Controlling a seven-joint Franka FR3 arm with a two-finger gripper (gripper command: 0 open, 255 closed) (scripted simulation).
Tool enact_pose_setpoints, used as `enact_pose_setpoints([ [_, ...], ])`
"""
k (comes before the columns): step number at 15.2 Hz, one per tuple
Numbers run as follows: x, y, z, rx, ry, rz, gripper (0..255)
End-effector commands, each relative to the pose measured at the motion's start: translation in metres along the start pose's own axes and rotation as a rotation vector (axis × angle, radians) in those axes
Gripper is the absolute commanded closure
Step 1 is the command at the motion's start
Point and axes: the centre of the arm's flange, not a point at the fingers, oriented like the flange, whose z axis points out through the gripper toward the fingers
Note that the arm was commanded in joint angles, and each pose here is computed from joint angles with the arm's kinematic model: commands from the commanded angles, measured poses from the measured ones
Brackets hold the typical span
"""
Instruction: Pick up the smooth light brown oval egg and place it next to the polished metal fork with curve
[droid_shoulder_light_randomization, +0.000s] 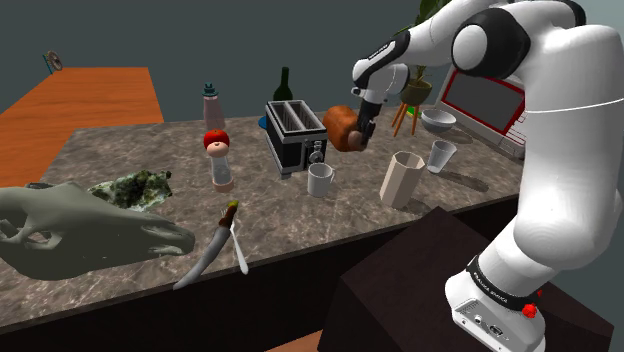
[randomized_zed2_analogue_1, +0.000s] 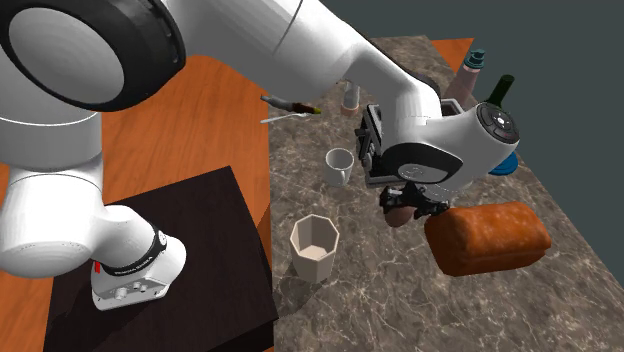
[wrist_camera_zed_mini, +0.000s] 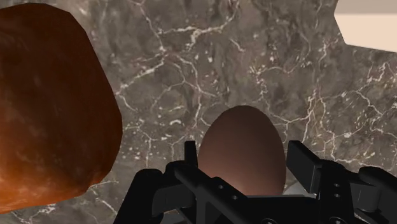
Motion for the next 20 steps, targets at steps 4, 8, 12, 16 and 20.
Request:
enact_pose_setpoints([
  [4, 0.003, -0.003, -0.026, 0.0, 0.0, 0.0, 255],
  [8, 0.019, -0.024, -0.029, 0.0, 0.0, 0.0, 255],
  [12, 0.051, -0.066, -0.022, 0.0, 0.0, 0.0, 255],
  [16, 0.082, -0.107, -0.014, 0.0, 0.0, 0.0, 255],
  [20, 0.114, -0.149, -0.006, 0.0, 0.0, 0.0, 255],
])
